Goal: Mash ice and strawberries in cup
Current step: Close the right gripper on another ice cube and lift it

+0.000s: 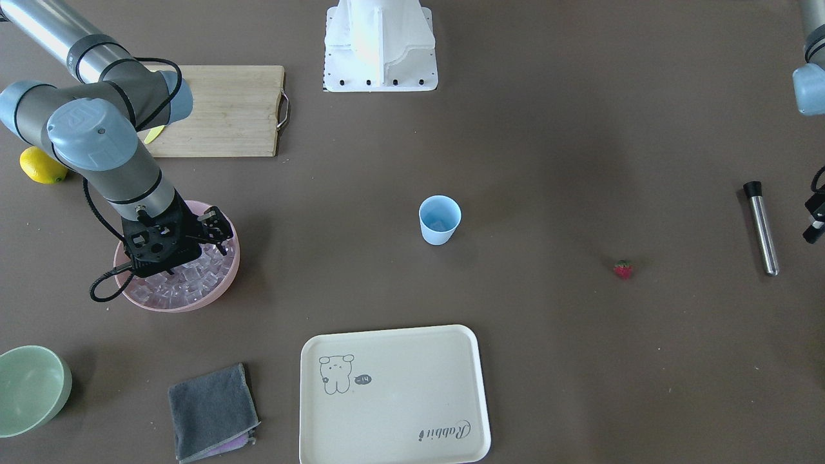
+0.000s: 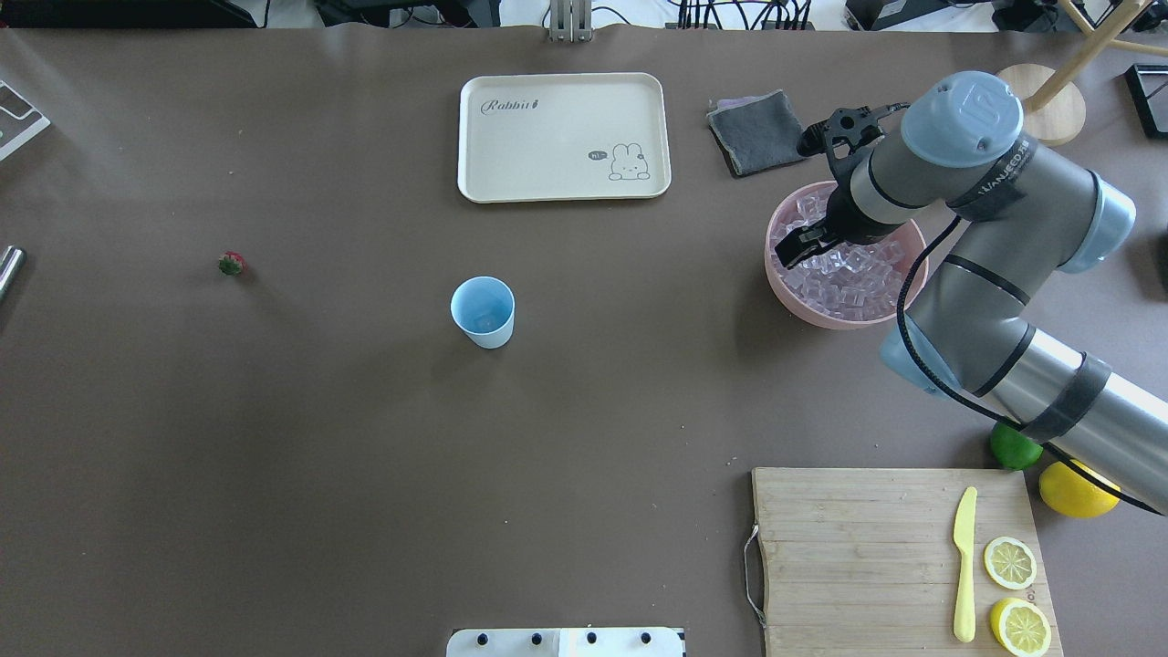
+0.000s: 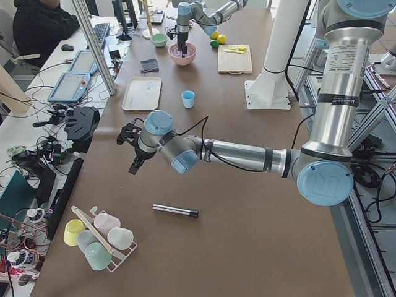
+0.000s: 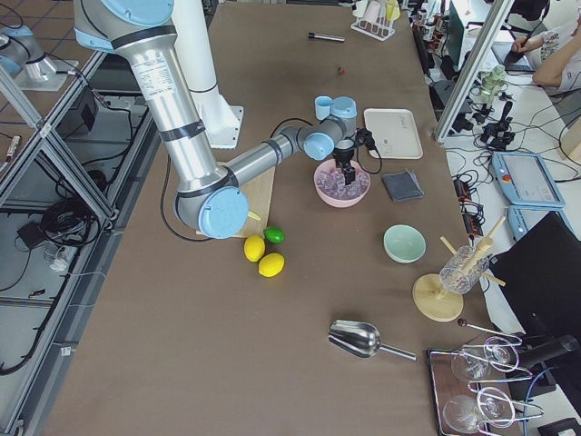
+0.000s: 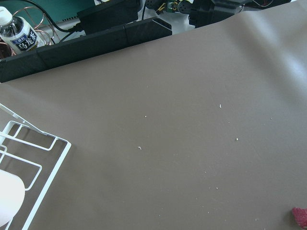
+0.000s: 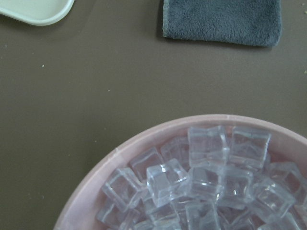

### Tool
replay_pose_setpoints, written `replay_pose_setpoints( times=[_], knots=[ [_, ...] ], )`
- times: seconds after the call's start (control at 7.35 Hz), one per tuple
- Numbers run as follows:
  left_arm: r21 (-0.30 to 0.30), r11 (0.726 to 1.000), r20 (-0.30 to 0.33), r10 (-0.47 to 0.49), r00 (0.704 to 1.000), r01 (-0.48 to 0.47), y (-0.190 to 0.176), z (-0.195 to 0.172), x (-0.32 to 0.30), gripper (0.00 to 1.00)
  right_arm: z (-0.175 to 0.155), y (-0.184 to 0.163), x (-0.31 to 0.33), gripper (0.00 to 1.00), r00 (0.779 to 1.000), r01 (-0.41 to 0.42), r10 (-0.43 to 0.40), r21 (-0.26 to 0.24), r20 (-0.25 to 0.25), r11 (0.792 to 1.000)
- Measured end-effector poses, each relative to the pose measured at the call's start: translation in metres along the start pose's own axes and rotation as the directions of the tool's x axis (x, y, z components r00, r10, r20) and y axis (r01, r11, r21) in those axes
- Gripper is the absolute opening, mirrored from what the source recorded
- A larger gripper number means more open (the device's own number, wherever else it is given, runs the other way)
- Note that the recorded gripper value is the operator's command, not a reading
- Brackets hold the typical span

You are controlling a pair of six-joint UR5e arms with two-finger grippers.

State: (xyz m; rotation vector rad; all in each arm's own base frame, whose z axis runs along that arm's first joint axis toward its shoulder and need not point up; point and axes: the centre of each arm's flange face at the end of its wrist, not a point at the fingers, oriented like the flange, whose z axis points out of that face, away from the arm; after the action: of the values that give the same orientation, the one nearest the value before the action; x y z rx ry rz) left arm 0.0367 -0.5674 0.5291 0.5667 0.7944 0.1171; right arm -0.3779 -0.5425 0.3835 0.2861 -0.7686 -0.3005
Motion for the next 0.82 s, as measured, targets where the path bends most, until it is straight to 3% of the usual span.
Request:
replay_pose_setpoints(
  times=[0.82],
  knots=[
    [0.007, 1.000, 0.000, 0.005, 1.000, -0.005, 0.000, -0.002, 0.002, 0.97, -0.009, -0.004, 0.014, 0.70, 0.999, 0.006, -0.005, -0.011, 0.034, 1.000]
  ],
)
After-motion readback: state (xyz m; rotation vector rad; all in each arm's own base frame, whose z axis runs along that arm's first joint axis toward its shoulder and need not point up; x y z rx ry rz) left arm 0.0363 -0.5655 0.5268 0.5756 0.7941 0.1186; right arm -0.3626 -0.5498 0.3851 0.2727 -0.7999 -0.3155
